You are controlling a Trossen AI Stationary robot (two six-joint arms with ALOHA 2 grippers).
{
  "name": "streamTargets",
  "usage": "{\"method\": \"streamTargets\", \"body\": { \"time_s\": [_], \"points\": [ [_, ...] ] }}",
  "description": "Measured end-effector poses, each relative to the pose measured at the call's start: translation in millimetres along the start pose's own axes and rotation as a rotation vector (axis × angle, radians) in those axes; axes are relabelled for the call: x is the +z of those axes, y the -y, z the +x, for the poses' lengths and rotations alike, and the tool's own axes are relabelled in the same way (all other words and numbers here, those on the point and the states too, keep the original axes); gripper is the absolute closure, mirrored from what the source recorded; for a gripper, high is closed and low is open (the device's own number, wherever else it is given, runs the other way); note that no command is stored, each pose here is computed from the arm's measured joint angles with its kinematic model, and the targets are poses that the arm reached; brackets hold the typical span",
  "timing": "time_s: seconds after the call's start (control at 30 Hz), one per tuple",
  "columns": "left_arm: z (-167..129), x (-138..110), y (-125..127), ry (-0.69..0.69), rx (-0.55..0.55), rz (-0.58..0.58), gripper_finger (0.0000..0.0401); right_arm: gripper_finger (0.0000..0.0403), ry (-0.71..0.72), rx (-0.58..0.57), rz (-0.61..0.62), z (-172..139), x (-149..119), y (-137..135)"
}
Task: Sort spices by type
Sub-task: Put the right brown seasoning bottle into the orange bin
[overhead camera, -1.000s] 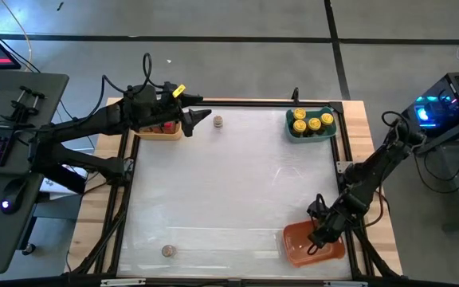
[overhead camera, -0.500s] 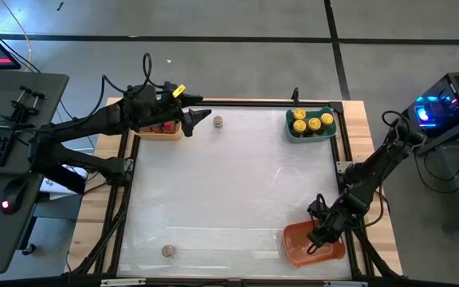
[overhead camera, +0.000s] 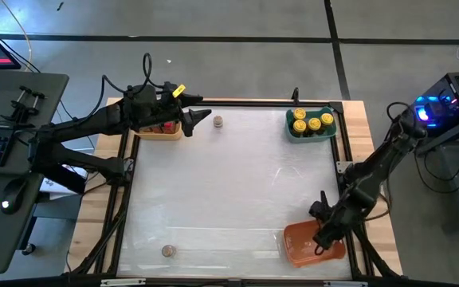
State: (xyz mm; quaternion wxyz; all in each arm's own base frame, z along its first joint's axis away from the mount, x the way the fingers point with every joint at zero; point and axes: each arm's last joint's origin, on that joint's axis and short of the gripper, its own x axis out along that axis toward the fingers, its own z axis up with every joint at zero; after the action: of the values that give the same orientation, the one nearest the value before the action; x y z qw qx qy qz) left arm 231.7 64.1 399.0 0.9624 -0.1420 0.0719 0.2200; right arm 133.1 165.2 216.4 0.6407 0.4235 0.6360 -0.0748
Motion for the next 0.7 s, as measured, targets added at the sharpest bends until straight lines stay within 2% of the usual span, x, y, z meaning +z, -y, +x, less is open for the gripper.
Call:
{"method": "streamTargets", "body": {
  "time_s": [0.13,0.23,0.4,0.53,0.63,0.7],
  "points": [
    [0,0,0,-0.001,0.0,0.0,0.01,0.0187,0.009,0.099,-0.107,-27,-5,-11],
    [0,-1,0,-0.007,0.002,0.002,0.01,0.0187,0.076,0.094,-0.094,-52,-3,-10],
    [0,-2,-1,-0.017,0.005,0.004,0.01,0.0187,0.364,0.031,0.082,-88,12,0],
    [0,-2,-1,-0.017,0.005,0.004,0.0101,0.0187,0.595,0.029,0.21,-101,19,3],
    [0,-2,-1,-0.018,0.005,0.004,0.01,0.0187,0.629,0.014,0.277,-98,24,7],
    [0,-2,-1,-0.018,0.005,0.004,0.0101,0.0187,0.6,0.002,0.328,-91,26,9]
  ]
}}
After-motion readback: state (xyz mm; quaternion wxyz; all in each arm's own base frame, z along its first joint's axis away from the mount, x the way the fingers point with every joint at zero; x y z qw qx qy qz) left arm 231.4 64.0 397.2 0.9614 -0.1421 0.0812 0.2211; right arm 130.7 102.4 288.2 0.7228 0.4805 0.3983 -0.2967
